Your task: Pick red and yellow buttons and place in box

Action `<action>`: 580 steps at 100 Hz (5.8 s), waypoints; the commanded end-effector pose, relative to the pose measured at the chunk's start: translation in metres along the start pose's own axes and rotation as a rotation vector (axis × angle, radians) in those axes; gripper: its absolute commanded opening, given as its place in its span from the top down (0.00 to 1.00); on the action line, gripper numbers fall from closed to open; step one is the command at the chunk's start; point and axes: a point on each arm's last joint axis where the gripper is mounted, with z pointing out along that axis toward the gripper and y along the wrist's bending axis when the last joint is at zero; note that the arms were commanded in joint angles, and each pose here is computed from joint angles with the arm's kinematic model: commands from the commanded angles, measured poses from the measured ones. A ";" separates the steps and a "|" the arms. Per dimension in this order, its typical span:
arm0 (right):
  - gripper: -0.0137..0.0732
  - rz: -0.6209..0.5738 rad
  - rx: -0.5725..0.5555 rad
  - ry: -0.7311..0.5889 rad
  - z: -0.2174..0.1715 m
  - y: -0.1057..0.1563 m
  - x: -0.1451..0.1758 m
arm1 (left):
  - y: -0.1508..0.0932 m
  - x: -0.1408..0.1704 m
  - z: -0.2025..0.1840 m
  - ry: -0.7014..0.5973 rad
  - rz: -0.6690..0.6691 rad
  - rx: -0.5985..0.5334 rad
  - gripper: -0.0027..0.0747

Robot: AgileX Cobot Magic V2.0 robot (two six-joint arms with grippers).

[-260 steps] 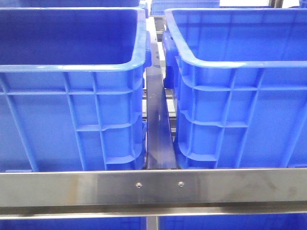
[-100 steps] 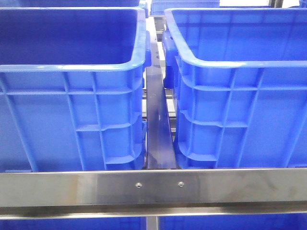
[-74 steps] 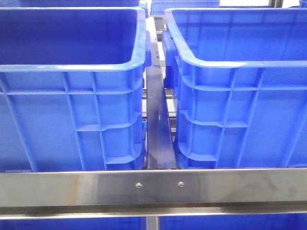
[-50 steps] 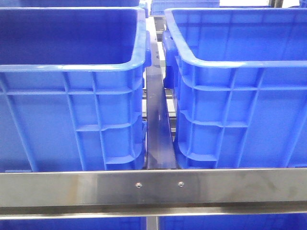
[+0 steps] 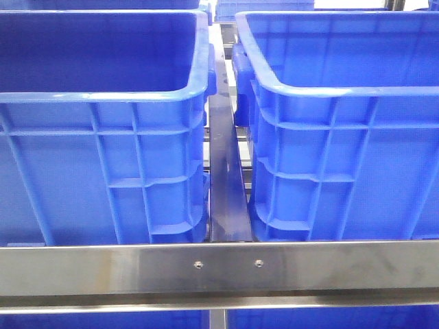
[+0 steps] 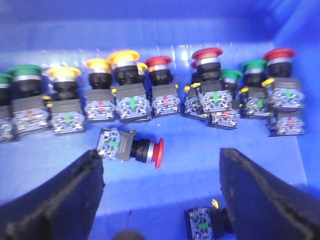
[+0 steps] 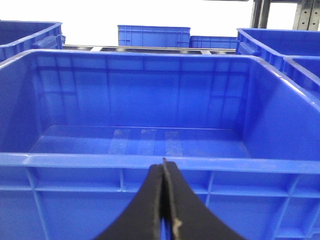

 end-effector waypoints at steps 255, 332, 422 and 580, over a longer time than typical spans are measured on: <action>0.91 -0.011 -0.005 -0.112 -0.003 0.000 -0.014 | -0.038 -0.070 0.047 0.035 0.249 0.473 0.66; 0.91 -0.011 -0.005 -0.119 -0.003 0.000 -0.015 | -0.161 -0.037 0.022 0.088 0.489 0.923 0.66; 0.91 0.028 0.016 0.294 0.008 -0.001 -0.091 | -0.164 -0.038 0.020 0.077 0.463 0.952 0.66; 0.16 0.714 -0.601 0.594 0.115 0.061 -0.146 | -0.164 -0.038 0.020 0.078 0.464 0.953 0.66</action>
